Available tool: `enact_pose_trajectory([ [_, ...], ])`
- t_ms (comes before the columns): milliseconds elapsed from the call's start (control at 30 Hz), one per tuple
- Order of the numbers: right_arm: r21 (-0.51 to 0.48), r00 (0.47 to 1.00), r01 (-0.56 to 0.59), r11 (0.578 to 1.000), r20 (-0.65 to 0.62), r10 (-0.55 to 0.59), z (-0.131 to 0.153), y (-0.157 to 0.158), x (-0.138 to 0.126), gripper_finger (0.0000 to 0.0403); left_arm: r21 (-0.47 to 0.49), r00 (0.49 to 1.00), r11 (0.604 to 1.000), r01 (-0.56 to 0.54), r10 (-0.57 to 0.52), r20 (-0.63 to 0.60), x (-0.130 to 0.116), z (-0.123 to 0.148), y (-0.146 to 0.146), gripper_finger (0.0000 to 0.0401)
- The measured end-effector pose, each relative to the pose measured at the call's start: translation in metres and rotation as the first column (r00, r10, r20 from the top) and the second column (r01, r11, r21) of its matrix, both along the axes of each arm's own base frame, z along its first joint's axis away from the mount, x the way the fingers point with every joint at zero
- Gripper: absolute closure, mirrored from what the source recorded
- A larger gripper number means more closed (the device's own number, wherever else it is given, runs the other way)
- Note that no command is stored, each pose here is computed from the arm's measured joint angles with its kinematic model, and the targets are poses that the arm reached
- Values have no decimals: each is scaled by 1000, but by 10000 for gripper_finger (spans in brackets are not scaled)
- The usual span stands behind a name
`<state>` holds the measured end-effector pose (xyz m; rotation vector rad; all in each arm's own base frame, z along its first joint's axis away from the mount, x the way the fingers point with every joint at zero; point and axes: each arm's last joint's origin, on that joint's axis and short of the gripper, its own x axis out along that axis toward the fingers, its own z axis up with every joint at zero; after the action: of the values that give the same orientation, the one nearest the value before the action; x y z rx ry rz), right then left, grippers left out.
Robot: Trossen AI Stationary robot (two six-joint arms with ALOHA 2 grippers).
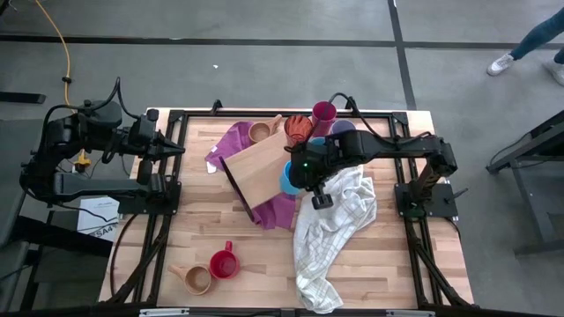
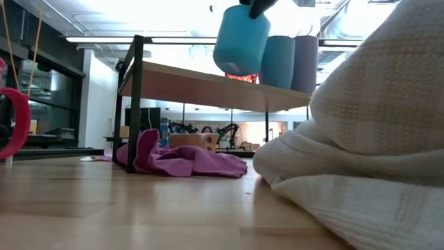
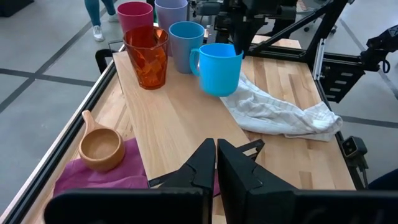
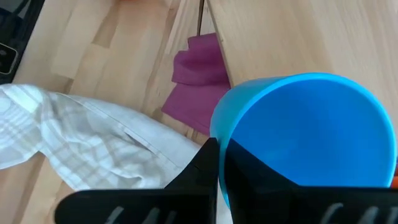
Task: Stack small to large cups/mugs on shelf
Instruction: Put the light blue mug on the shelf
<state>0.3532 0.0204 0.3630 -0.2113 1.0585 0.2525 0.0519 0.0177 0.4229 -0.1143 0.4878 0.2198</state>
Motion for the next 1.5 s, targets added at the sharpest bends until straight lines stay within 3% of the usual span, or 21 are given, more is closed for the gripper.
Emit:
enact_pose_trajectory([
  [1100,-111,985,-172,979,-39,168,-9,-11,4,403,-22,1000,1000,-11,11,3,0,0,0,396],
  [1500,-165,983,-185,969,-46,179,-9,-22,4,403,-22,1000,1000,-11,11,3,0,0,0,396],
])
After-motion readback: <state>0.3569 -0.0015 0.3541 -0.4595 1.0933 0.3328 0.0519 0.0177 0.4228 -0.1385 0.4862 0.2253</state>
